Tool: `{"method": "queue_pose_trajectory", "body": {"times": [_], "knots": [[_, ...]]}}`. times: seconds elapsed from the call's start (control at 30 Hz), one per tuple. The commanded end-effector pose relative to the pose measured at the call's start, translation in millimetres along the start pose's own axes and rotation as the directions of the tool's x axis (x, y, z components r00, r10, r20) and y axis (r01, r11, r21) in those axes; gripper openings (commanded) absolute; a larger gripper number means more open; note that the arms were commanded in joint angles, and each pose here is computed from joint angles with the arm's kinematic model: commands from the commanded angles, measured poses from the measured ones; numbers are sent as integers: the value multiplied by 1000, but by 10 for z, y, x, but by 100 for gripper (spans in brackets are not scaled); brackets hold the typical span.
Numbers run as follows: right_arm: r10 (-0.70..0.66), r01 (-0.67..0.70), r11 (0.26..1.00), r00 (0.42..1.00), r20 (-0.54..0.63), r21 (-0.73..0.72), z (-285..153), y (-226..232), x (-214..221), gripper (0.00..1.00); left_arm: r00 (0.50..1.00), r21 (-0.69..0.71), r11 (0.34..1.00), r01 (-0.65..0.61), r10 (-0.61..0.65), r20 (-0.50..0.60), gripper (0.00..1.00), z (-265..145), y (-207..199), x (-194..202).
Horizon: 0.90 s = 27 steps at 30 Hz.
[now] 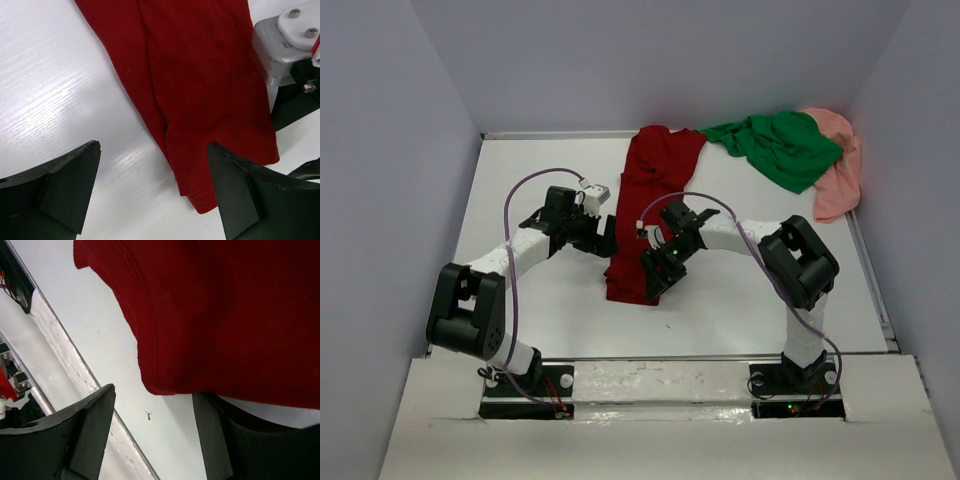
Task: Fold and stack the t-shirts
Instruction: Fold the tshirt
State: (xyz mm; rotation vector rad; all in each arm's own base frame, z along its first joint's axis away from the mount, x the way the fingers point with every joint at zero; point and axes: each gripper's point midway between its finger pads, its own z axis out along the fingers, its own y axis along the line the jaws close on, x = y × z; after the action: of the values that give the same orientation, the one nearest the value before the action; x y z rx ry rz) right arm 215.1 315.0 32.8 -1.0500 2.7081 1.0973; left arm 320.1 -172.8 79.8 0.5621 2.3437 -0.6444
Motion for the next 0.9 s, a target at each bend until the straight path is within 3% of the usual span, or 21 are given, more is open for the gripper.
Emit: {"method": "queue_pose_trajectory", "body": {"times": [0.0, 0.3, 0.4, 0.53, 0.63, 0.7, 0.83, 0.87], "knots": [[45, -25, 990, 988, -148, 135, 312, -335, 369, 68, 998, 16, 1000, -27, 26, 54, 96, -22, -63, -220], [96, 11, 954, 936, -338, 300, 558, -664, 727, 70, 998, -1, 999, -45, 45, 49, 96, -8, -93, -227], [54, 38, 965, 940, -338, 261, 552, -607, 668, 68, 998, -3, 999, -46, 46, 47, 95, -11, -94, -216], [-101, 125, 983, 979, -174, 131, 337, -171, 330, 72, 997, 17, 998, -57, 56, 56, 95, -37, -138, -231], [-177, 184, 943, 983, -50, 279, 46, -199, 24, 74, 996, 24, 998, -65, 63, 70, 94, -70, -162, -268], [-162, 146, 889, 987, 0, 435, -143, -434, -68, 74, 995, 25, 997, -70, 68, 76, 95, -86, -174, -272], [-97, -3, 873, 979, 181, 487, -648, -736, -240, 70, 991, 18, 996, -85, 83, 104, 95, -149, -193, -334], [-88, -71, 877, 949, 304, 476, -938, -755, -409, 69, 990, 18, 996, -87, 85, 109, 95, -161, -199, -352]]}}
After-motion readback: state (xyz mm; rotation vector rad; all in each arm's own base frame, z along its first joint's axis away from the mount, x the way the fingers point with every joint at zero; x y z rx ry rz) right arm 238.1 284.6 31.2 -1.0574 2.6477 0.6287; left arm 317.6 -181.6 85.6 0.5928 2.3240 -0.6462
